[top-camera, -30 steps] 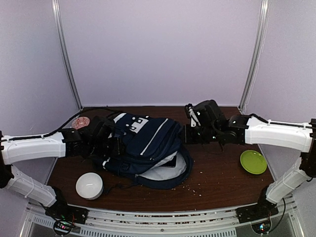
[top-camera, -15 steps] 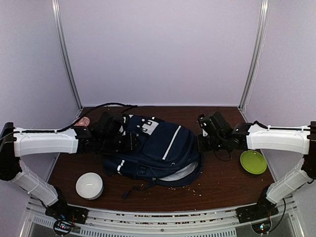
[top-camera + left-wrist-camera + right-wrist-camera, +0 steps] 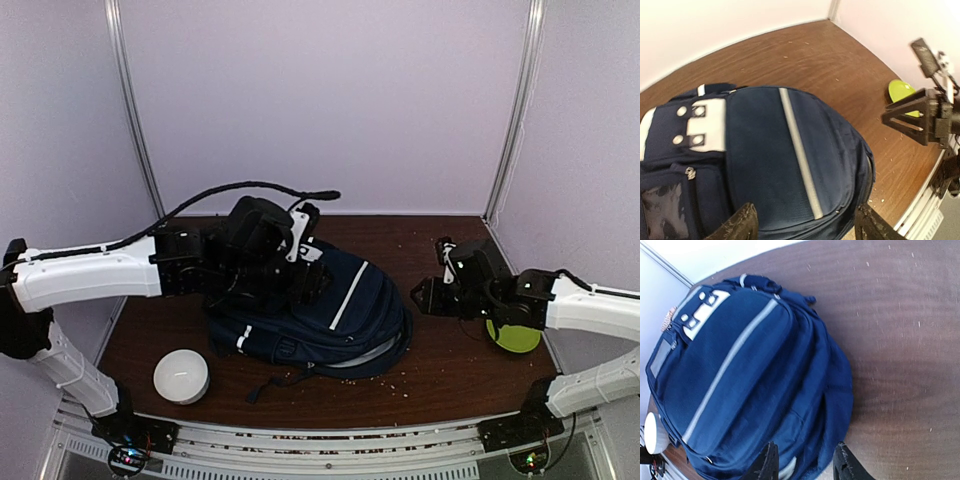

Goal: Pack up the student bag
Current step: Adjust the student bag at the center of the board.

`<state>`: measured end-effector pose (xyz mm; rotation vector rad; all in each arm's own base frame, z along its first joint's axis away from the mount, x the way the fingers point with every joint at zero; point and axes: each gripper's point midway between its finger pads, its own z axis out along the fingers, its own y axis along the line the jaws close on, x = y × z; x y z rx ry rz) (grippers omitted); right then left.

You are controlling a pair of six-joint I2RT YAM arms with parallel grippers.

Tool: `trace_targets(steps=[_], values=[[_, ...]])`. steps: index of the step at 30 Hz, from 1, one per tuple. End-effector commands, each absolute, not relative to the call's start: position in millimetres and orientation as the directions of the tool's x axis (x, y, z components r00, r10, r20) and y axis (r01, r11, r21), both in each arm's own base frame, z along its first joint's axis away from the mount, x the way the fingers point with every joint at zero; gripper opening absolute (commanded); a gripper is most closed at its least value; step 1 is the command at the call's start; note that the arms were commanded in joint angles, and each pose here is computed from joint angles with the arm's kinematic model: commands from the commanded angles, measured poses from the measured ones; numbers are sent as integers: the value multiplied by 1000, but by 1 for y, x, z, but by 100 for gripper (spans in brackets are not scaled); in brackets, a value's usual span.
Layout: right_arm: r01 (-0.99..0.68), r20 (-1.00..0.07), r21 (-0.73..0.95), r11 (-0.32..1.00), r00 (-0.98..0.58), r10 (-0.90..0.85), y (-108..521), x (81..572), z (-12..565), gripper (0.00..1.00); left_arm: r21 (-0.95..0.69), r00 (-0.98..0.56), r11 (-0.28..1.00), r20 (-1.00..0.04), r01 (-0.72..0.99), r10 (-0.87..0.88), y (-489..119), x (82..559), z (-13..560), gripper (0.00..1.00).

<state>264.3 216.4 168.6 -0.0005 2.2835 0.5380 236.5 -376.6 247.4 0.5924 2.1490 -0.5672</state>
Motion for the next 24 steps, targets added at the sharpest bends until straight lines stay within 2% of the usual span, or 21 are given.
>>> trace_targets(steps=[1,6,9,16,20,24], values=[[-130,-645,455,881,-730,225,212,250,154,38,42,-491,746,-728,665,478,-390,223,211,69],[-114,-628,467,877,-741,238,204,240,143,38,162,-393,641,-670,751,630,-423,211,191,72],[-107,-634,472,875,-731,253,198,237,145,38,287,-331,585,-604,758,725,-436,212,175,74],[-97,-690,461,882,-664,288,178,236,167,37,405,-307,558,-536,724,787,-449,226,160,78],[-90,-709,452,888,-641,296,170,236,173,38,447,-320,547,-487,708,813,-448,231,148,77],[-90,-716,452,887,-630,301,168,236,179,38,467,-322,532,-457,707,829,-449,232,134,70]])
